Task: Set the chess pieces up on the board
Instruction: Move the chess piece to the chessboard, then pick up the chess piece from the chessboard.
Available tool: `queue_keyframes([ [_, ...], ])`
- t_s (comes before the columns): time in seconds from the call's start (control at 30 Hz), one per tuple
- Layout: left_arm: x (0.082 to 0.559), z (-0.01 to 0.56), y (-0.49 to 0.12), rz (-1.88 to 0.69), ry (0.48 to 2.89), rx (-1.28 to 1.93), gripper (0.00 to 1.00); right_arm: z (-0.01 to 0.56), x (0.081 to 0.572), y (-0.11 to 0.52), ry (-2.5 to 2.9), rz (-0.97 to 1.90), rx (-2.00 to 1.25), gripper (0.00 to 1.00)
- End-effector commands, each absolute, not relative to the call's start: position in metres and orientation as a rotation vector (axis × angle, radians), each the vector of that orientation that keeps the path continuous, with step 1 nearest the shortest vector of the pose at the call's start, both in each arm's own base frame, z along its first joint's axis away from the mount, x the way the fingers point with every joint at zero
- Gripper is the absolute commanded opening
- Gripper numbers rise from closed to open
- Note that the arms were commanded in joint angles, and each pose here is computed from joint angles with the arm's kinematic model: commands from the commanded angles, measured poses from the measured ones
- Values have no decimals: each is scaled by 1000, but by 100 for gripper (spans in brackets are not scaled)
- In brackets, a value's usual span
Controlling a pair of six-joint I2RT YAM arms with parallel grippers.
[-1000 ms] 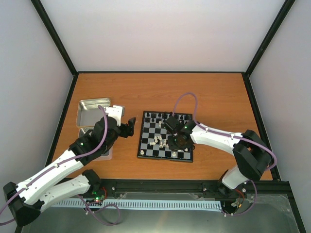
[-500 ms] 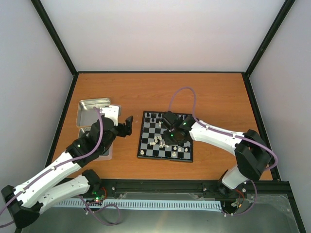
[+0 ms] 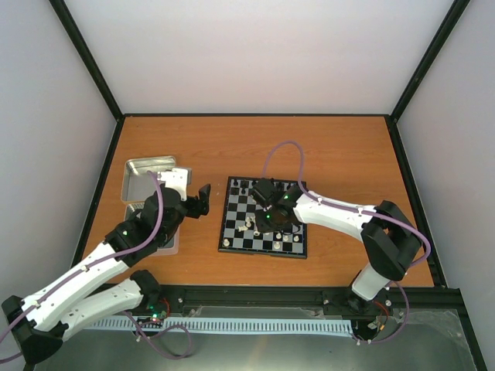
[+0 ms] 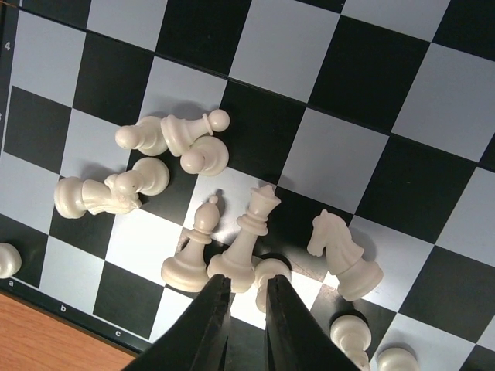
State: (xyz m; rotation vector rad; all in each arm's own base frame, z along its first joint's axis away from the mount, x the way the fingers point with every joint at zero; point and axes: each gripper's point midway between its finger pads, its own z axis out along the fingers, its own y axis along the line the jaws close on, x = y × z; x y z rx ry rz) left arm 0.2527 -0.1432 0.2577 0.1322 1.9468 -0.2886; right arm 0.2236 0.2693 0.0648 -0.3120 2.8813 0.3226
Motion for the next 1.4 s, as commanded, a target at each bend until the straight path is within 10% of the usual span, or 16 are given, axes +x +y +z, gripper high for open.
queue_keyframes([
  [0.0,256,262,-145,-302,1936,120,87,59,220,271,2884,304,-343,14],
  [0.9,255,261,-148,-314,1942,130,87,51,202,253,2926,248,-350,3],
  [1.37,254,264,-147,-320,1930,126,88,78,237,263,2805,212,-237,27],
])
